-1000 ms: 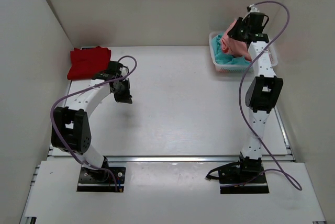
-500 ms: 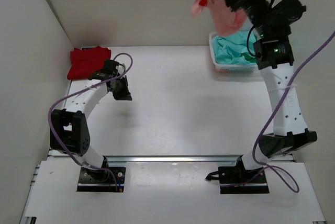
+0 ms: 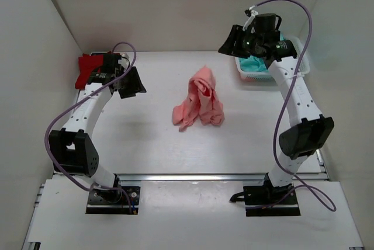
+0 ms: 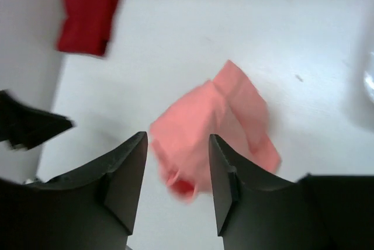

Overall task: Fold and stack the t-shirts
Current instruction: Move the tshirt to the center of the board, then flatten out the tshirt

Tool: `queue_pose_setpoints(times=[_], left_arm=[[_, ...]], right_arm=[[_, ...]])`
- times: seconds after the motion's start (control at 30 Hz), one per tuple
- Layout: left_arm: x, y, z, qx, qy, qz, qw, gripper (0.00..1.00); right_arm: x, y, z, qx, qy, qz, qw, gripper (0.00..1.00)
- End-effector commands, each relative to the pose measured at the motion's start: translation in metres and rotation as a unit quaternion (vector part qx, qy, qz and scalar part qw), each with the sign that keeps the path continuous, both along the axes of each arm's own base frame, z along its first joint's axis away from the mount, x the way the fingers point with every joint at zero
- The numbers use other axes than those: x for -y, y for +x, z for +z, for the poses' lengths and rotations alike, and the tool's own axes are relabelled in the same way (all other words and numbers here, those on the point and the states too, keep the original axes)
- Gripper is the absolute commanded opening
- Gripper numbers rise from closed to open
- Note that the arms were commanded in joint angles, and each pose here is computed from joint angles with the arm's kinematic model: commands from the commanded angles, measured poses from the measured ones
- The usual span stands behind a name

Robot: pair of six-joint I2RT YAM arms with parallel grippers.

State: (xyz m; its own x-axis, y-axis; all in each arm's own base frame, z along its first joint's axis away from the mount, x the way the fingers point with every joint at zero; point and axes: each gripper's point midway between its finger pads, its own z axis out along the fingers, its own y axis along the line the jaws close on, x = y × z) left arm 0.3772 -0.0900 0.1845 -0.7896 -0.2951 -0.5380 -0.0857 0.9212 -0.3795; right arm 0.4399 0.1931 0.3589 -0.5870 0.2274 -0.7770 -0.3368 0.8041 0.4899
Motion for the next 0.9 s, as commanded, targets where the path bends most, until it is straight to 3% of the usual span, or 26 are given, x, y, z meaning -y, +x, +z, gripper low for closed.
queue_pose_setpoints(times=[0.0, 0.13, 0.27, 0.43, 0.73, 0.77, 0.8, 0.83, 0.87], left_arm=[[0.016, 0.008, -0.004, -0.004, -0.033, -0.013, 0.999, 0.63], [0.039, 0.026, -0.023, -0.027, -0.036, -0.037, 0.998, 0.65], [0.084, 0.041, -0.045, -0.06, -0.069, -0.058, 0.994, 0.65], [0.128, 0.043, -0.072, -0.096, -0.095, -0.084, 0.987, 0.68], [0.174, 0.007, -0.118, -0.159, -0.091, -0.128, 0.975, 0.76], [0.173, 0.005, -0.126, -0.165, -0.084, -0.127, 0.974, 0.69], [0.175, 0.003, -0.126, -0.167, -0.087, -0.131, 0.973, 0.51], [0.179, 0.0, -0.129, -0.171, -0.092, -0.139, 0.971, 0.26], [0.18, 0.001, -0.125, -0.169, -0.098, -0.139, 0.971, 0.12]], right_arm=[[0.049, -0.016, -0.055, -0.114, -0.092, -0.038, 0.988, 0.44], [0.047, -0.034, -0.118, -0.168, -0.131, -0.014, 0.977, 0.43], [0.018, -0.056, -0.161, -0.181, -0.154, 0.061, 0.969, 0.42], [0.005, -0.083, -0.208, -0.211, -0.164, 0.099, 0.959, 0.5], [-0.008, -0.094, -0.259, -0.241, -0.171, 0.125, 0.947, 0.57], [-0.01, -0.093, -0.263, -0.244, -0.167, 0.126, 0.947, 0.56], [-0.015, -0.09, -0.265, -0.241, -0.163, 0.13, 0.948, 0.52], [-0.016, -0.089, -0.272, -0.249, -0.162, 0.135, 0.945, 0.44], [-0.02, -0.086, -0.27, -0.244, -0.16, 0.136, 0.947, 0.38]])
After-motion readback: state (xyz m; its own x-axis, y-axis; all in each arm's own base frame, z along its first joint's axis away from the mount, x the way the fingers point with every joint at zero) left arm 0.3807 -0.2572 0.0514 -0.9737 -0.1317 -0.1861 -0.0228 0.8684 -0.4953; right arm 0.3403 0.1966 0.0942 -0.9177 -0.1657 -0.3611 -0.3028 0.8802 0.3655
